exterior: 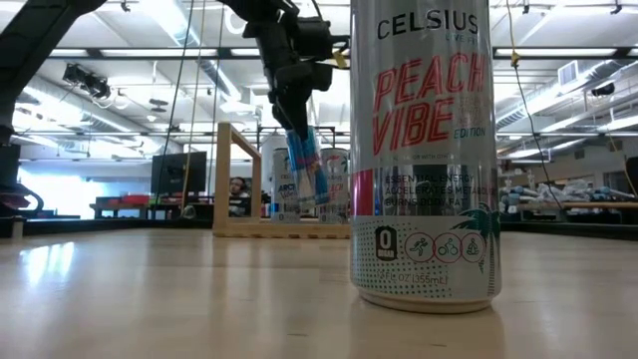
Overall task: Place canned beverage on shelf
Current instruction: Put the blue soda can into the shelf
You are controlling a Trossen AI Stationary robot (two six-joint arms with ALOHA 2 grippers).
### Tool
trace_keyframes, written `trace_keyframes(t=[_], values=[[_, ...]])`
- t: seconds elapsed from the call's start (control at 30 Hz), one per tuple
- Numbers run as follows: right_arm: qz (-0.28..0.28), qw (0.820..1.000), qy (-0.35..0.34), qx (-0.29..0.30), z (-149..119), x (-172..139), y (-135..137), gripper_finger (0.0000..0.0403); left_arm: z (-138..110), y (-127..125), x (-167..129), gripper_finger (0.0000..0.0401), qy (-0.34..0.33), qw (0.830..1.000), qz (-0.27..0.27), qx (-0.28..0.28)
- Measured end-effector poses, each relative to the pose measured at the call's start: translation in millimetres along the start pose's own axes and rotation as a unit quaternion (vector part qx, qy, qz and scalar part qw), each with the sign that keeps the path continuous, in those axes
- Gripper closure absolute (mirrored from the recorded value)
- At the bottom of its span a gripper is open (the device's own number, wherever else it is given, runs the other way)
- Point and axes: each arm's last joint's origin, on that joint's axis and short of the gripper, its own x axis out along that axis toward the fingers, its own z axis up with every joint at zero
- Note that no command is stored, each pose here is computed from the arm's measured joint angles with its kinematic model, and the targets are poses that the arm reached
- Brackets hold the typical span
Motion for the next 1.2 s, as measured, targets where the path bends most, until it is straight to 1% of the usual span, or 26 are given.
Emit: trace_keyframes(t=[0.27, 0.37, 0.57, 0.93, 1.03, 1.2], values=[[0.002, 1.000, 0.000, 0.000, 0, 0, 0, 0.0115, 1, -1, 5, 0.0124, 0.004, 1.000, -0.005, 0.006], [0.002, 1.000, 0.000, 0.000, 0, 0, 0, 0.0115, 1, -1, 11, 0.0123, 0.010, 1.000, -0.023, 0.003], [0.002, 1.000, 0.003, -0.002, -1, 0, 1, 0.0115, -2, -2, 18, 0.0122, 0.030, 0.999, -0.034, 0.003], [0.002, 1.000, 0.004, -0.002, -1, 0, 1, 0.0115, -1, 0, 18, 0.0122, 0.028, 0.999, -0.031, 0.001], [0.002, 1.000, 0.004, -0.002, -1, 0, 1, 0.0115, -1, 0, 12, 0.0122, 0.030, 0.999, -0.030, 0.001], [0.002, 1.000, 0.004, -0.007, -1, 0, 1, 0.0115, 8, 0, -17, 0.0122, 0.009, 1.000, -0.025, 0.003]])
